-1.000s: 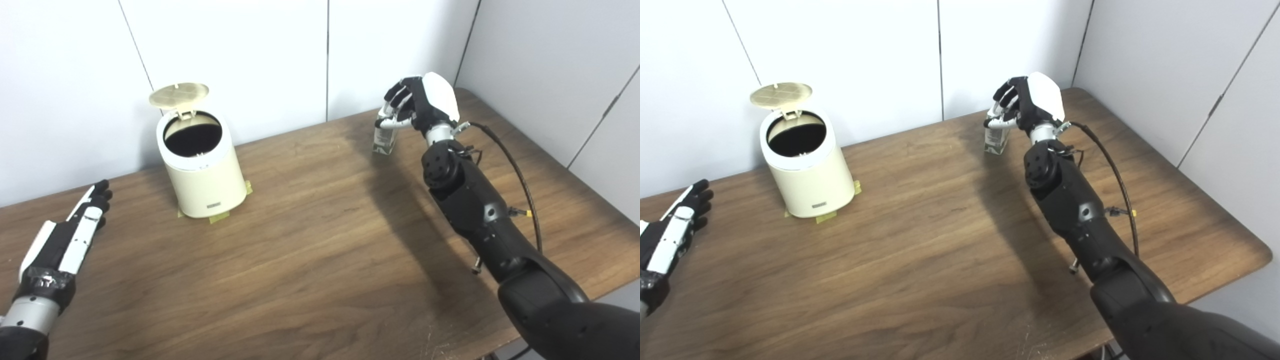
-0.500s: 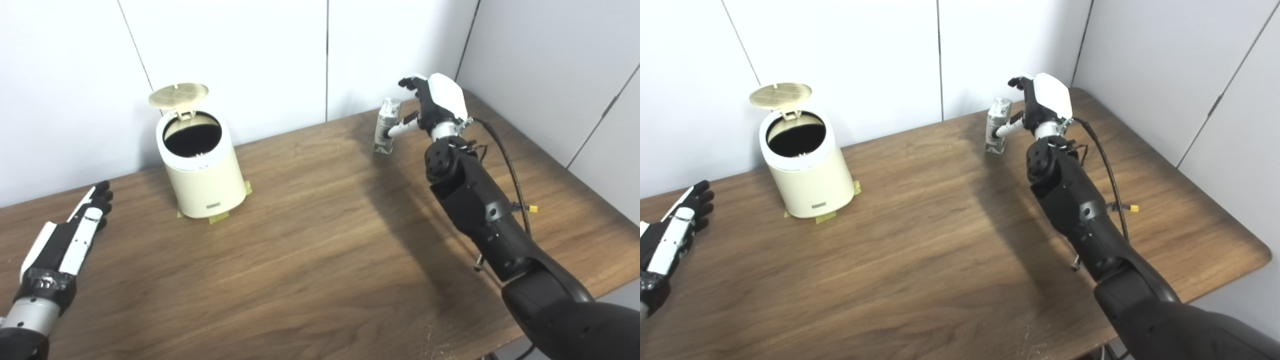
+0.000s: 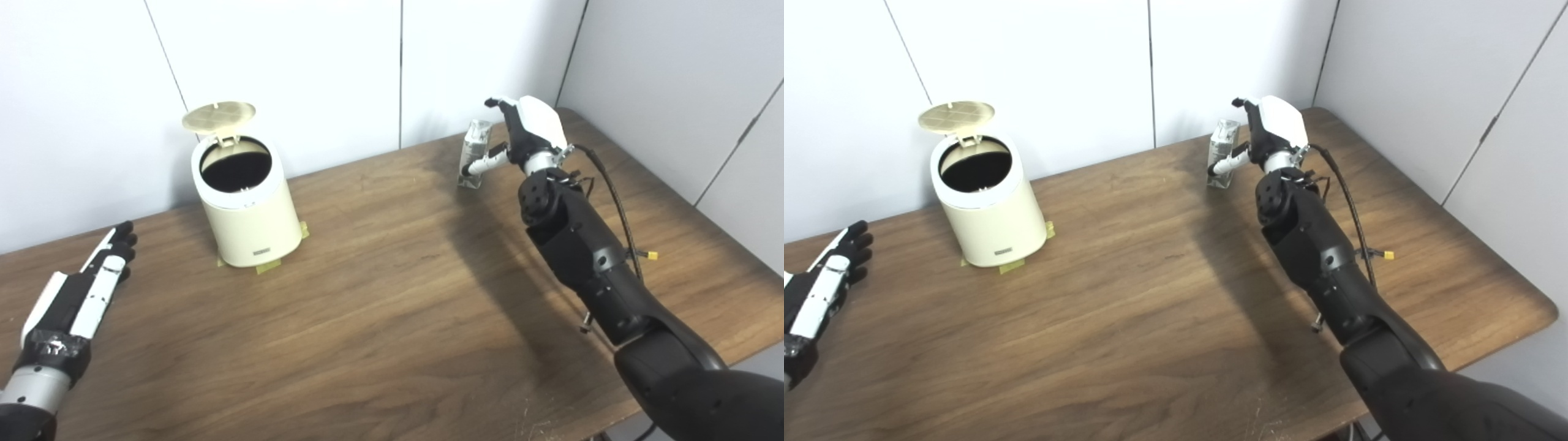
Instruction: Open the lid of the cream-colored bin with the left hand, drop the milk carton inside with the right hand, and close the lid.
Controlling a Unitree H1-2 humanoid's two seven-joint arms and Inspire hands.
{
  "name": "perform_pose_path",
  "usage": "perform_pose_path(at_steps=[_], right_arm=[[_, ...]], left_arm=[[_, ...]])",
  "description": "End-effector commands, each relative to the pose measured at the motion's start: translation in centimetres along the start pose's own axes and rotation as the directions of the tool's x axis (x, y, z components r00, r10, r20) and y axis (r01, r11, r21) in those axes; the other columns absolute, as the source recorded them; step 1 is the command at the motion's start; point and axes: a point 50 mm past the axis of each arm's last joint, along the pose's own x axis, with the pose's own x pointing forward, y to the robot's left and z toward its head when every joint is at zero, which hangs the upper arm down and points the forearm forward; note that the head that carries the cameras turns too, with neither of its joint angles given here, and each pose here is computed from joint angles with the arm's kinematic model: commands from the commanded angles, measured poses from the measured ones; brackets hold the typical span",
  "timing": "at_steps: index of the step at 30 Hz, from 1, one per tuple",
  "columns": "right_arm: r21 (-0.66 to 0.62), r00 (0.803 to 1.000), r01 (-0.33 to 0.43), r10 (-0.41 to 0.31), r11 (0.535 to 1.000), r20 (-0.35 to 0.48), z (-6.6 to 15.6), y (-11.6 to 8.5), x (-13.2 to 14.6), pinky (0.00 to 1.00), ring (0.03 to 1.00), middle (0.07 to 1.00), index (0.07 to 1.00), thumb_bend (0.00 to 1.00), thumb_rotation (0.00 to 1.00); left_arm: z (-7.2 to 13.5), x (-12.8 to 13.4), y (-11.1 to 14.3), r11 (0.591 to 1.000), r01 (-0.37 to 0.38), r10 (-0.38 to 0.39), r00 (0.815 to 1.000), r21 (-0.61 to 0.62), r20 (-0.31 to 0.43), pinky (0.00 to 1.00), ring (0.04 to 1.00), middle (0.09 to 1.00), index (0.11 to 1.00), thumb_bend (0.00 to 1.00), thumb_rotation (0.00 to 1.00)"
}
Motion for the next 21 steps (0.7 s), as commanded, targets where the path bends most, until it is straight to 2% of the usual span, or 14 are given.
perform_pose_path(at_steps=[1,5,9,13,17,21], right_arm=[[-0.022,0.997,0.063,-0.062,0.998,0.048,1.3,-2.6,1.5,0.72,0.858,0.876,0.833,1.0,0.18],[-0.051,0.998,0.046,-0.044,0.998,0.051,1.2,-1.8,2.0,0.67,0.821,0.85,0.811,1.0,0.18],[-0.038,0.999,0.021,-0.02,0.999,0.045,1.4,-1.5,2.2,0.68,0.819,0.85,0.81,0.98,0.16],[-0.012,0.999,0.013,-0.013,1.0,0.045,1.4,-1.5,2.5,0.69,0.812,0.843,0.804,0.95,0.13],[-0.012,0.998,0.018,-0.017,1.0,0.054,1.5,-1.7,2.8,0.62,0.745,0.804,0.784,0.88,0.12],[0.022,0.998,0.039,-0.04,0.999,0.056,1.2,-1.8,3.1,0.62,0.712,0.76,0.75,0.84,0.08]], left_arm=[[1.7,0.3,0.9,1.0,-0.019,0.018,0.998,0.008,0.063,0.99,0.991,0.99,1.0,0.44,1.0],[2.0,0.4,0.8,1.0,-0.019,0.018,0.997,0.008,0.071,0.99,0.984,0.985,1.0,0.4,1.0],[2.0,0.4,0.8,1.0,-0.007,0.005,0.997,0.016,0.076,0.98,0.977,0.981,1.0,0.37,1.0],[1.7,0.4,0.8,1.0,0.0,-0.001,0.998,0.019,0.063,0.99,0.99,0.987,1.0,0.39,1.0],[1.6,0.3,0.7,1.0,-0.006,0.005,0.998,0.008,0.055,1.0,0.998,0.994,1.0,0.41,1.0],[1.6,0.2,0.5,1.0,-0.011,0.01,0.998,0.011,0.055,1.0,0.998,0.991,1.0,0.41,1.0]])
